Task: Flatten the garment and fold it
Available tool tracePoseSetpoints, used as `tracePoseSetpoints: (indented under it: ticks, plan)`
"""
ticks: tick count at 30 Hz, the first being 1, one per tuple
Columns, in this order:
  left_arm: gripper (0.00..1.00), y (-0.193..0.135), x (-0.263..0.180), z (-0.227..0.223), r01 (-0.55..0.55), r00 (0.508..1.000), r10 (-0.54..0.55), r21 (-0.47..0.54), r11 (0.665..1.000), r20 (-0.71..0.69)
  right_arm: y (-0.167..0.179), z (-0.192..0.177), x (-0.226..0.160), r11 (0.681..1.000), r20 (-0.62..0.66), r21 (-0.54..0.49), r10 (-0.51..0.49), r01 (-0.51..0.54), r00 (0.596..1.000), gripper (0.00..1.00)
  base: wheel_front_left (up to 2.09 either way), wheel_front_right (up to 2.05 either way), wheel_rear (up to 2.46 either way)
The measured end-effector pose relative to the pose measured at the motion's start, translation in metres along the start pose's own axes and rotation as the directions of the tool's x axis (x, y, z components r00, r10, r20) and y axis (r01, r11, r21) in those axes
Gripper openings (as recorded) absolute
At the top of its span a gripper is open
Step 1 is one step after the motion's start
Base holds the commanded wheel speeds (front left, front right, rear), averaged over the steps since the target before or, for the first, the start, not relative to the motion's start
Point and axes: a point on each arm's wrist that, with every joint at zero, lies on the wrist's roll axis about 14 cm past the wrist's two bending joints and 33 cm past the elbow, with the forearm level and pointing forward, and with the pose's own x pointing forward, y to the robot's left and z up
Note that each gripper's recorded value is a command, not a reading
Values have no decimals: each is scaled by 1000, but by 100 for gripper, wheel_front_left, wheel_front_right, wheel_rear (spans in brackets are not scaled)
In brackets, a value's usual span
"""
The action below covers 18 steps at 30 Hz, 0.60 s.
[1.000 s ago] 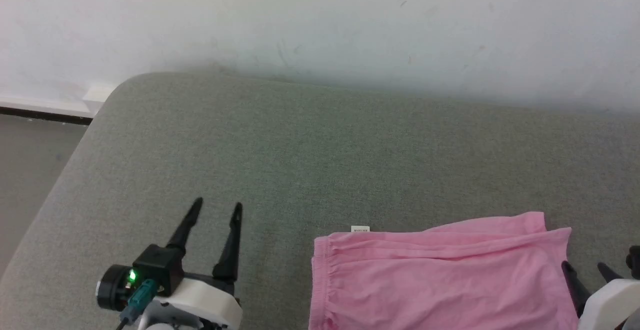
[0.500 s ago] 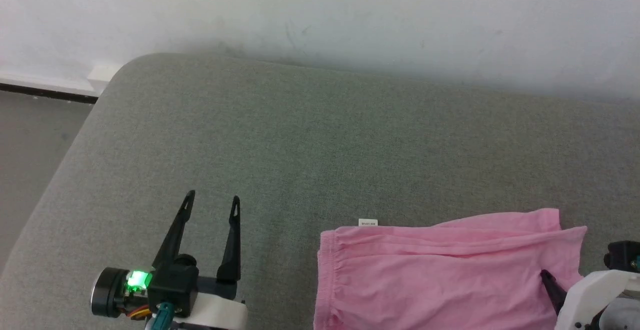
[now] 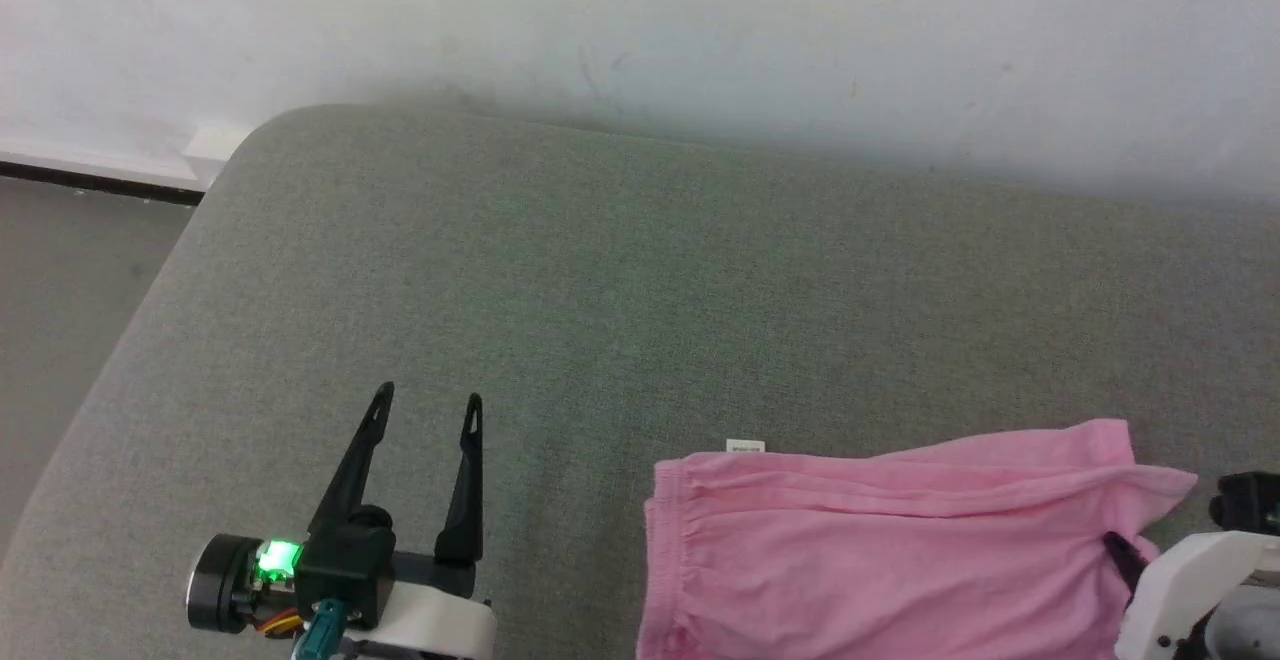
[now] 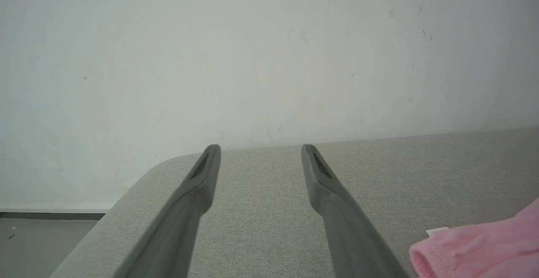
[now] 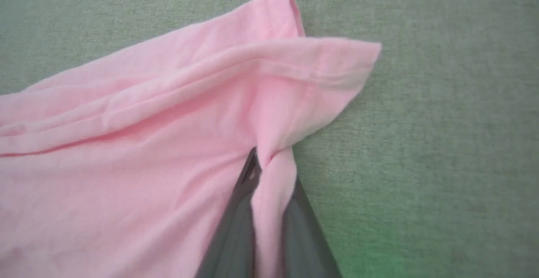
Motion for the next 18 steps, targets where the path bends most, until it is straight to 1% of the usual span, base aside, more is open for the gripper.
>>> tracePoseSetpoints:
  ticks: [2,4,7,9,12,15,18]
  plan:
    - [100,-1,0,1,7,1000,-7,-2,1000,2,-14,5,-4,999,24,16,-37,37,999,0,0,0,0]
    - [100,-3,0,2,13,1000,-13,-2,1000,7,-37,10,-10,994,46,33,-102,100,994,0,0,0,0]
    - [100,-5,-3,2,22,1000,-22,-10,1000,6,-76,16,-24,977,69,55,-211,208,975,0,0,0,0]
    - [100,-7,-3,3,26,1000,-26,-16,1000,9,-91,19,-32,966,79,62,-256,251,963,0,0,0,0]
    - [100,-9,-4,4,30,999,-30,-20,999,15,-94,21,-39,962,93,62,-269,264,959,0,0,0,0]
    - [100,-10,-9,2,35,999,-34,-27,999,7,-84,23,-44,969,108,52,-248,243,963,0,0,0,0]
    - [100,-13,-13,1,43,999,-43,-35,998,3,-64,25,-49,980,116,40,-199,196,973,0,0,0,0]
